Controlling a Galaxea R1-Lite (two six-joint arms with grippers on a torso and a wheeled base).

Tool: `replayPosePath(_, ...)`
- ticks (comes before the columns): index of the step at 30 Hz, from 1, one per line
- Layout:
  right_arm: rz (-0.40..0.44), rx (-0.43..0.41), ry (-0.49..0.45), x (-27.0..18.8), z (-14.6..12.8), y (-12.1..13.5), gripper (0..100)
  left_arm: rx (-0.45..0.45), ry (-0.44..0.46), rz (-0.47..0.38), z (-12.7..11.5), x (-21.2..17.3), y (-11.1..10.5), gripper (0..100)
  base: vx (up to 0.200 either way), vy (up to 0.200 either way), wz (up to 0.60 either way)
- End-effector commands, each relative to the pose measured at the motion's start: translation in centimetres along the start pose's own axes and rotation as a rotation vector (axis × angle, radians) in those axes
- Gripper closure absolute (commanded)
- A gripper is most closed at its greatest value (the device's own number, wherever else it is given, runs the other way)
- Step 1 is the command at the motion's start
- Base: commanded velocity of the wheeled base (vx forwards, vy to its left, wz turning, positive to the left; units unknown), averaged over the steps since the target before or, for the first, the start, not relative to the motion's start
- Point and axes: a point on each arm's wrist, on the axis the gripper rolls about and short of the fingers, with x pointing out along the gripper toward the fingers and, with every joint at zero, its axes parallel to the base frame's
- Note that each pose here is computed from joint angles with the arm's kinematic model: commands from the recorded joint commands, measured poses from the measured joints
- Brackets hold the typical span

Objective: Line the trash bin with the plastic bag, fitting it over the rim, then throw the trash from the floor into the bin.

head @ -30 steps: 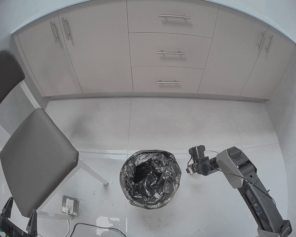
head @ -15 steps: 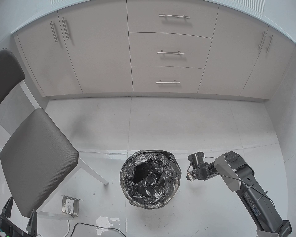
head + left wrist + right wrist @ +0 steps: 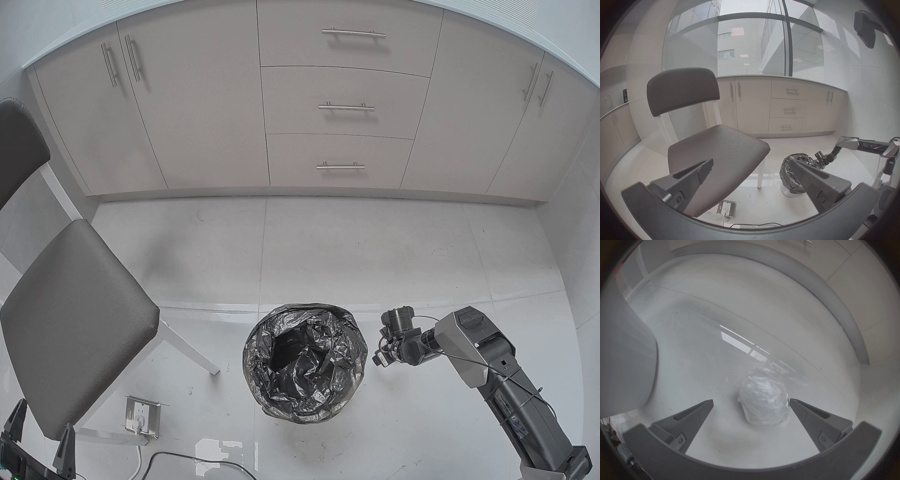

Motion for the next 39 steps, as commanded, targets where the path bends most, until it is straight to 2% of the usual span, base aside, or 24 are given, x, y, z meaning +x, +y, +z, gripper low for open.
replayPosePath(1,0.015,-0.021,-0.028,-0.2,0.5,-0.2,0,0.0,0.003,0.0,-0.5,0.0,0.0,0,0.0,0.0,0.0)
replayPosePath(6,0.012,-0.046,-0.04,-0.5,1.0,-0.5,0,0.0,0.003,0.0,-0.5,0.0,0.0,0,0.0,0.0,0.0)
replayPosePath(18,-0.002,-0.099,-0.02,0.1,0.2,-1.3,0,0.0,0.003,0.002,-0.5,0.0,0.0,0,0.0,0.0,0.0)
replayPosePath(23,-0.01,-0.145,-0.02,0.2,0.1,-1.8,0,0.0,0.003,0.0,-0.5,0.0,0.0,0,0.0,0.0,0.0)
replayPosePath(39,-0.024,-0.193,-0.066,0.3,0.4,-1.1,0,-0.002,0.003,0.0,-0.5,0.0,0.0,0,0.0,0.0,0.0)
